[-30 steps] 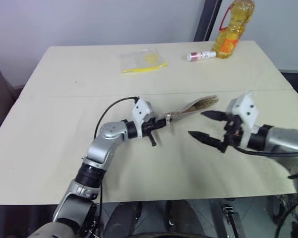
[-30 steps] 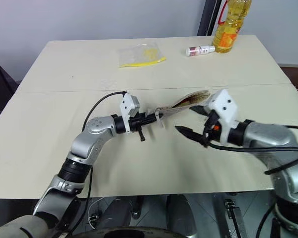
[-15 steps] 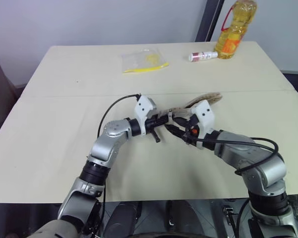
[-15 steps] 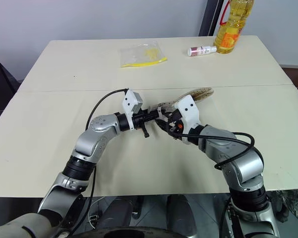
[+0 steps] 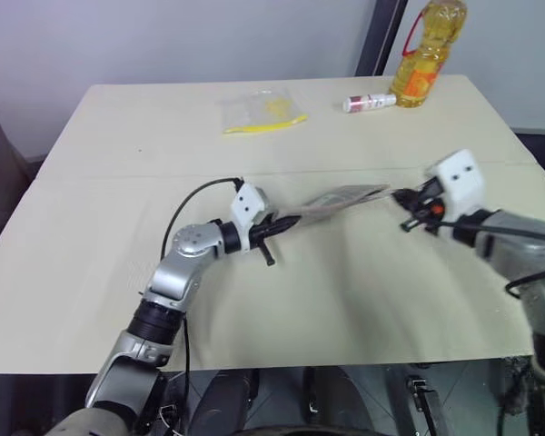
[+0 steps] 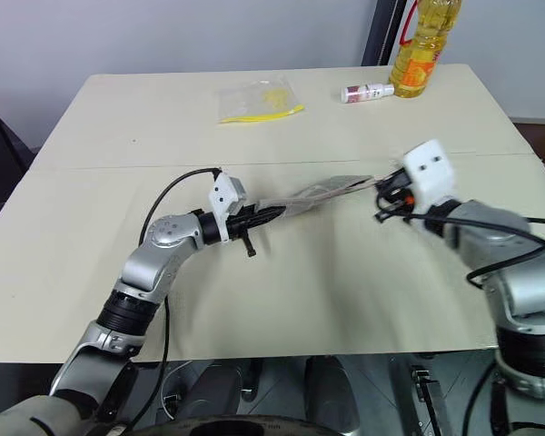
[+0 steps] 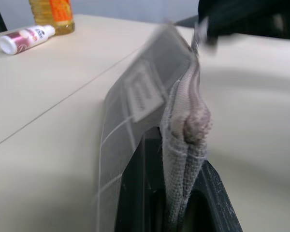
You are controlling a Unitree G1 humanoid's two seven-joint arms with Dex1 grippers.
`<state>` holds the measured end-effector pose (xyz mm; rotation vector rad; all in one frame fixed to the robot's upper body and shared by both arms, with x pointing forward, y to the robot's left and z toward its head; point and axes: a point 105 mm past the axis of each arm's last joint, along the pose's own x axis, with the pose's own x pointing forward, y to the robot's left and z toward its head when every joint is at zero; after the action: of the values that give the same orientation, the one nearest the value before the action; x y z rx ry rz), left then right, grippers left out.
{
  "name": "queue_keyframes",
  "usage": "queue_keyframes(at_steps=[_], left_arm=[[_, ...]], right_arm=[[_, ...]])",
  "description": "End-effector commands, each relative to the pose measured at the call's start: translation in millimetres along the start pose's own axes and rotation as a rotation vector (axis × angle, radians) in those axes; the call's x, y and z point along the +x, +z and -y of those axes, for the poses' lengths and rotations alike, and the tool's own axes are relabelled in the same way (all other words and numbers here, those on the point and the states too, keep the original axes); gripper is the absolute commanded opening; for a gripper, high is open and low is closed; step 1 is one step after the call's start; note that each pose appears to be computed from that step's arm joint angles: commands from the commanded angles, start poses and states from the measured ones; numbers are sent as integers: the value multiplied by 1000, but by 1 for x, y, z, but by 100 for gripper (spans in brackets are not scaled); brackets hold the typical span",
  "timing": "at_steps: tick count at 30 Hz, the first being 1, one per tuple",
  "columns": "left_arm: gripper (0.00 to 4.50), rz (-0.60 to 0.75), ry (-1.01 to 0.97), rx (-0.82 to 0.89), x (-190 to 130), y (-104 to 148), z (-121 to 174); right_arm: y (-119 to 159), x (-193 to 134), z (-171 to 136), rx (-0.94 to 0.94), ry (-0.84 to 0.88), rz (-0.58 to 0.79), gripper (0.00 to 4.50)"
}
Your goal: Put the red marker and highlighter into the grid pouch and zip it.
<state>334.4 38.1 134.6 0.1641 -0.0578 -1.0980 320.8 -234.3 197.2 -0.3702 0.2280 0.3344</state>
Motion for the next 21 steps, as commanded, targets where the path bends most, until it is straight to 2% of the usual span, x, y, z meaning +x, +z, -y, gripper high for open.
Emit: queue_keyframes(at_steps=[1,4,6,7,9,12,16,21], left_arm=[[0,-27,42,11,-17,-6,-10],[0,-30,37,-13,-22,-8,-9],[66,-20,30,-57,-28,-7,-8],[99,-22,26,-70,-31,-7,-7],[195,-40,34,-71,-38,-8,-8],[344,-96,87,-79,-62,-14,-15],[344,-130,146,-115,-84,-20,-19],[344,-152,337,-135,-120,-26,-40]], right_arm=[[8,-16,37,-46,-140,21,4],[0,-14,29,-66,-92,-3,4],[-1,-12,15,-42,-8,5,56],[-1,-12,10,-36,19,7,89],[-5,-12,4,-40,53,-7,185],[-27,-18,-10,-70,142,-65,335],[-35,-23,-11,-65,171,-26,335],[-48,-31,-6,21,162,35,335]])
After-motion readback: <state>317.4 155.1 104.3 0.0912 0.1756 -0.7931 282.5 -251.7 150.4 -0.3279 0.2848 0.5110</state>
